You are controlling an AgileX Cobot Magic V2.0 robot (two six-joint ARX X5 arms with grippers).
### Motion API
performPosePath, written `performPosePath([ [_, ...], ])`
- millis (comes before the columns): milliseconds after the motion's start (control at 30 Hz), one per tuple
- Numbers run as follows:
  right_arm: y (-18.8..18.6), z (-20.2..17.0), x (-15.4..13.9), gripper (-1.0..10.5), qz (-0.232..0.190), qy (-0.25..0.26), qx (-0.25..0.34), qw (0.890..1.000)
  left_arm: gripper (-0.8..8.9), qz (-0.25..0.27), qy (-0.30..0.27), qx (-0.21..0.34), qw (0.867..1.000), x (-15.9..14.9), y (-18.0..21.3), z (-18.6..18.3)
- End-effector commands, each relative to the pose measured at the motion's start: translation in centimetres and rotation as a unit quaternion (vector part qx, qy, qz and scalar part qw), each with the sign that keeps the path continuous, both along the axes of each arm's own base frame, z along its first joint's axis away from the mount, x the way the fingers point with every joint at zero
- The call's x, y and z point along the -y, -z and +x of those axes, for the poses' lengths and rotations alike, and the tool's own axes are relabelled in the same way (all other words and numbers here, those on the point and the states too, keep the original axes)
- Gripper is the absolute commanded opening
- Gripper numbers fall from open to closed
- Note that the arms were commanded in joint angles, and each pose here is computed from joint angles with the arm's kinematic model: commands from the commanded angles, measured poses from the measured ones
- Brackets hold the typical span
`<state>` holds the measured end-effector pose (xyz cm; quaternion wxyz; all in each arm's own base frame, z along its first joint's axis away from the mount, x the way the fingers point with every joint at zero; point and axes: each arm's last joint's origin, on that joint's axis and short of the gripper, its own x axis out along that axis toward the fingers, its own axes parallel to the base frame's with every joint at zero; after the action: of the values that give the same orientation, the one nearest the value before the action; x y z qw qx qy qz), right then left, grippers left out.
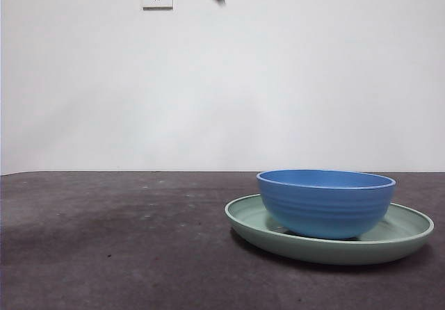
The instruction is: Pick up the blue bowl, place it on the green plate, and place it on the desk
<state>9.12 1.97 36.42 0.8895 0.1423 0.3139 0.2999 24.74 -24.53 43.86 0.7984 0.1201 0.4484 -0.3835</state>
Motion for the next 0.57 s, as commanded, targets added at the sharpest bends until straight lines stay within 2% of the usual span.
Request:
performPosePath([
  [33,-0.5,0.0,0.0,5.8,-0.003,-0.003,0.016,1.0,5.7,0.005,0.02,0.015,1.0,-1.9,-1.5,-2.1],
  [200,-0.5,0.0,0.0,5.8,-0.003,-0.003,0.016,1.0,5.7,-0.008,0.044,0.058,0.997,-8.1,-3.0,-8.4],
  [333,-0.5,0.0,0.0,5.8,-0.003,-0.003,0.016,1.0,5.67,-0.066,0.043,0.126,0.989,-12.6,-1.3,-13.0],
  [567,-0.5,0.0,0.0,5.8,-0.003,-0.004,0.015,1.0,5.63,-0.13,0.031,0.185,0.974,-16.2,3.4,-16.8],
])
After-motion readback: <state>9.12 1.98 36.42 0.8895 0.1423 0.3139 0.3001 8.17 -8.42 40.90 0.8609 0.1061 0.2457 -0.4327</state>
